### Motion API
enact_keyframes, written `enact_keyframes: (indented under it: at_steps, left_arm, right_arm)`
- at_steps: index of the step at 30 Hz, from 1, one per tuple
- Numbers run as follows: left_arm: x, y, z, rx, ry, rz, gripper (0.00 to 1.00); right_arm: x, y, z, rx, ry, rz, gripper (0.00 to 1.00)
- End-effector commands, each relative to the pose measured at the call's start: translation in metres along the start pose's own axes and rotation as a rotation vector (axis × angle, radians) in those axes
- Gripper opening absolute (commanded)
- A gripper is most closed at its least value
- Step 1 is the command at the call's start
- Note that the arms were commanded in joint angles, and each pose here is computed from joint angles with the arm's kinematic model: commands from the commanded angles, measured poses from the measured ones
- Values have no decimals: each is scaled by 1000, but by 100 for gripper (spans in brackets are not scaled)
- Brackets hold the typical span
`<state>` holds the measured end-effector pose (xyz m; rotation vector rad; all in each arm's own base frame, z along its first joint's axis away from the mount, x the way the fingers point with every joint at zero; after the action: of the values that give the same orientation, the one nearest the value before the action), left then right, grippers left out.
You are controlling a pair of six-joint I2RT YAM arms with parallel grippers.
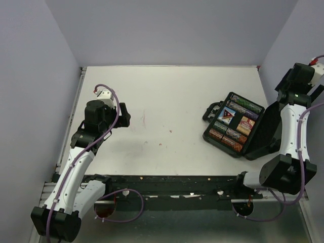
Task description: Pack up texas hold em set
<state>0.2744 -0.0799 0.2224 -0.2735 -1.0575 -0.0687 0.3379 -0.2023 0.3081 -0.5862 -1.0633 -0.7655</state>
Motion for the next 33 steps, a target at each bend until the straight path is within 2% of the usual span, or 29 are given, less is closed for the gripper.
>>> enact_keyframes:
  at_steps: [1, 5, 14, 19, 25, 33]
  left_arm:
    - [1, 5, -3, 28, -9, -16, 97]
    - [1, 4, -3, 19, -9, -16, 97]
    - [3, 1, 0, 8, -20, -17, 97]
    - [4, 0, 1, -2, -23, -16, 97]
    - [4, 0, 1, -2, -24, -16, 97]
    - [2, -3, -2, -15, -10, -2, 97]
  right_arm:
    - [-1, -11, 6, 39, -33, -114, 100]
    - [-22, -14, 5, 47, 10, -125, 100]
    - [-53, 6, 17, 196, 85, -174, 100]
    - [-57, 26, 26, 327, 116, -182, 100]
    - [-71, 72, 40, 579, 221, -194, 100]
    - [-113, 160, 78, 769, 311, 11, 100]
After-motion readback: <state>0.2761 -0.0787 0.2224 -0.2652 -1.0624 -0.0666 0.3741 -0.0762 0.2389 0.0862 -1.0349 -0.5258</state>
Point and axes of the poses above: each gripper's point midway between its finger pads, its own z axis back along the fingers, its own y axis along the line the jaws close on, x = y × z, the point moved 1 cm from there along z, back along the fingers, and after that the axes turned 2 degrees about -z, right-handed, at the moved point
